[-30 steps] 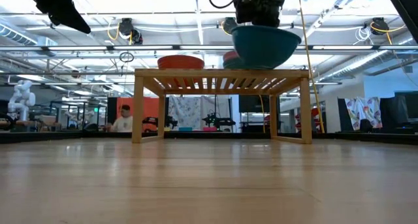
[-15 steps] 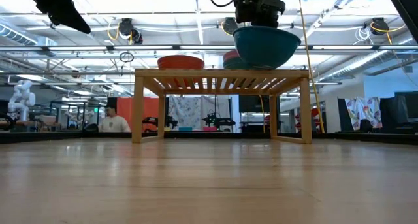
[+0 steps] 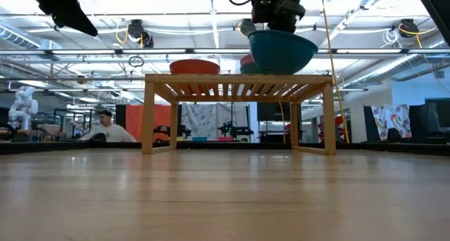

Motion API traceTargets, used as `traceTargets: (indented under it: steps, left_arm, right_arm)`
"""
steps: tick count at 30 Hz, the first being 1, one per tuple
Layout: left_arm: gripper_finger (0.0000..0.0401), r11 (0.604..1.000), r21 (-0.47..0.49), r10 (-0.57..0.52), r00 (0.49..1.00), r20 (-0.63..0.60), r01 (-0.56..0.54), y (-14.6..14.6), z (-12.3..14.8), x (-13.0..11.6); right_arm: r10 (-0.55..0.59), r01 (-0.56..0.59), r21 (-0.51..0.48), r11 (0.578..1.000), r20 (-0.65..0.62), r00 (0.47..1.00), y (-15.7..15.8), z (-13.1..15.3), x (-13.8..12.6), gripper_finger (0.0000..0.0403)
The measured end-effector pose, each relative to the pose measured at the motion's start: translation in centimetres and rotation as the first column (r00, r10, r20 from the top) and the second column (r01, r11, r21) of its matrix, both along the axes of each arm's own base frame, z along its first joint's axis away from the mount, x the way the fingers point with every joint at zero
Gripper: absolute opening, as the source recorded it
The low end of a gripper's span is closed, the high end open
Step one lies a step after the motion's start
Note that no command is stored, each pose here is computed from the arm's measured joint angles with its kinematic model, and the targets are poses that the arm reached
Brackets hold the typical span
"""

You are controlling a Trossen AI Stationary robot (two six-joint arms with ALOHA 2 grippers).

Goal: Place and stack bowls onto a shelf
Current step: Put the dark blue bowl on the shelf

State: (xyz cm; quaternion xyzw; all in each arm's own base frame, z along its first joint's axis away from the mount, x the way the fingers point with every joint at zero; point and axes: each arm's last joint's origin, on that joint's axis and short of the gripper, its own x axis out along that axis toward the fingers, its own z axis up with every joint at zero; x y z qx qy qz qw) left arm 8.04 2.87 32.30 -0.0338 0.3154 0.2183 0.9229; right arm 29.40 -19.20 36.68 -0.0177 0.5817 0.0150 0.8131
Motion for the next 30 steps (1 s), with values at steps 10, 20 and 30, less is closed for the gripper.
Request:
traceTargets:
  steps: [10, 20, 30]
  left_arm:
    - [0.0062, 1.000, 0.000, 0.000, 1.000, 0.000, 0.000, 0.00, 0.00, 0.00]
    - [0.0062, 1.000, 0.000, 0.000, 1.000, 0.000, 0.000, 0.00, 0.00, 0.00]
    - [0.0062, 1.000, 0.000, -0.001, 1.000, 0.000, 0.001, 0.00, 0.00, 0.00]
  right_arm:
    - [-0.005, 0.005, -0.009, 1.000, 0.013, 1.000, -0.42, 0.04, -0.12, 0.0007]
    - [0.038, -0.038, -0.004, 0.999, 0.059, 0.998, -0.51, 0.05, 0.22, 0.0027]
    - [0.027, -0.027, -0.005, 1.000, 0.074, 0.997, -0.58, 0.08, 0.38, 0.0043]
